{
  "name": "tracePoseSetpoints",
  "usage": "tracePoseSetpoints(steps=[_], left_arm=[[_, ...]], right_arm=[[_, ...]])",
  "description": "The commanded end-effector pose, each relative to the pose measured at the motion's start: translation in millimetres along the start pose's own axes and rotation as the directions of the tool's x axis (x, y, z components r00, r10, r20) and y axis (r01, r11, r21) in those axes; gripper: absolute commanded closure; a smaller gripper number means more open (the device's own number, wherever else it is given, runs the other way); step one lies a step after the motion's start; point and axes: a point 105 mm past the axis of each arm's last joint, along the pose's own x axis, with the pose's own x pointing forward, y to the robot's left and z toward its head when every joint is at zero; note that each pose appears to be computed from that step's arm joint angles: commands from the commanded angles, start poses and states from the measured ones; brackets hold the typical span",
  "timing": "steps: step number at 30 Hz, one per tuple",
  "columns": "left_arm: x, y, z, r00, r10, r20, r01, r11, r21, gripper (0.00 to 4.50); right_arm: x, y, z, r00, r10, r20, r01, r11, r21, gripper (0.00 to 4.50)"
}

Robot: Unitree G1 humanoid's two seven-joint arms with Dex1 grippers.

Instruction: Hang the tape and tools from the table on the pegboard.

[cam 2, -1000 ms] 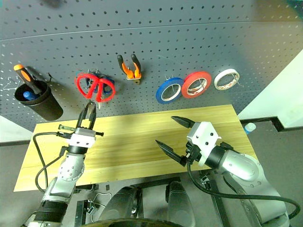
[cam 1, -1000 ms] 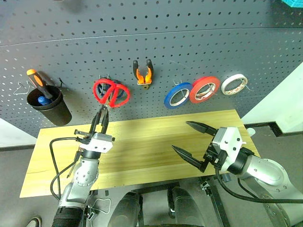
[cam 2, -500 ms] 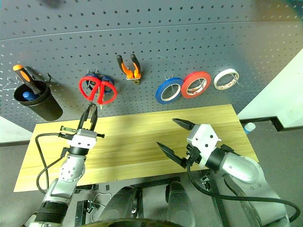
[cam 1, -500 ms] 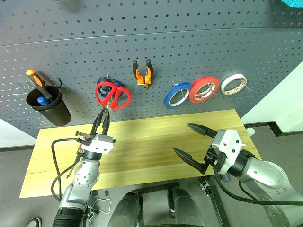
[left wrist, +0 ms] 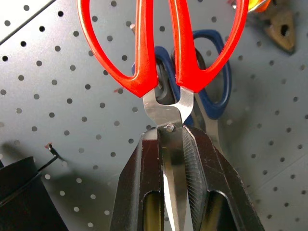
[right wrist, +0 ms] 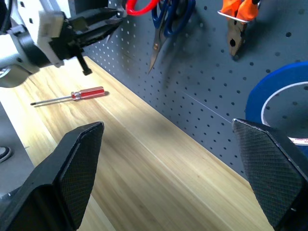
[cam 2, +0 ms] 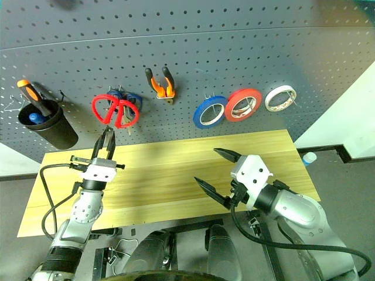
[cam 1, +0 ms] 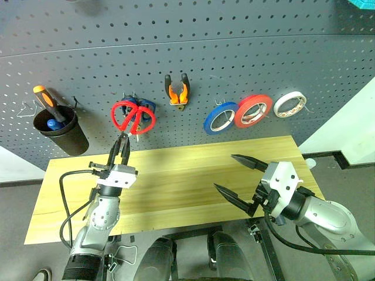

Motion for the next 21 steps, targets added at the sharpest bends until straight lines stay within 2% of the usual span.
tracePoseSetpoints(steps=[1, 6, 11, 21], left_arm=[[5, 2, 1, 1.000, 0.017, 0.022, -0.017, 1.000, 0.009, 4.25], [9, -2, -1, 1.000, 0.014, 0.024, -0.015, 1.000, 0.004, 4.25], [15, -10, -19, 1.000, 0.011, -0.026, -0.011, 1.000, 0.007, 4.25], [19, -21, -30, 0.997, 0.002, -0.071, -0.003, 1.000, -0.019, 4.25]], right_arm=[[0, 8, 28, 0.993, 0.035, 0.109, -0.031, 0.999, -0.032, 0.00], [-2, 10, 52, 0.981, 0.058, 0.187, -0.048, 0.997, -0.058, 0.00], [-11, 11, 93, 0.927, 0.078, 0.366, -0.067, 0.997, -0.044, 0.00], [-13, 10, 91, 0.938, 0.069, 0.338, -0.062, 0.998, -0.032, 0.00]])
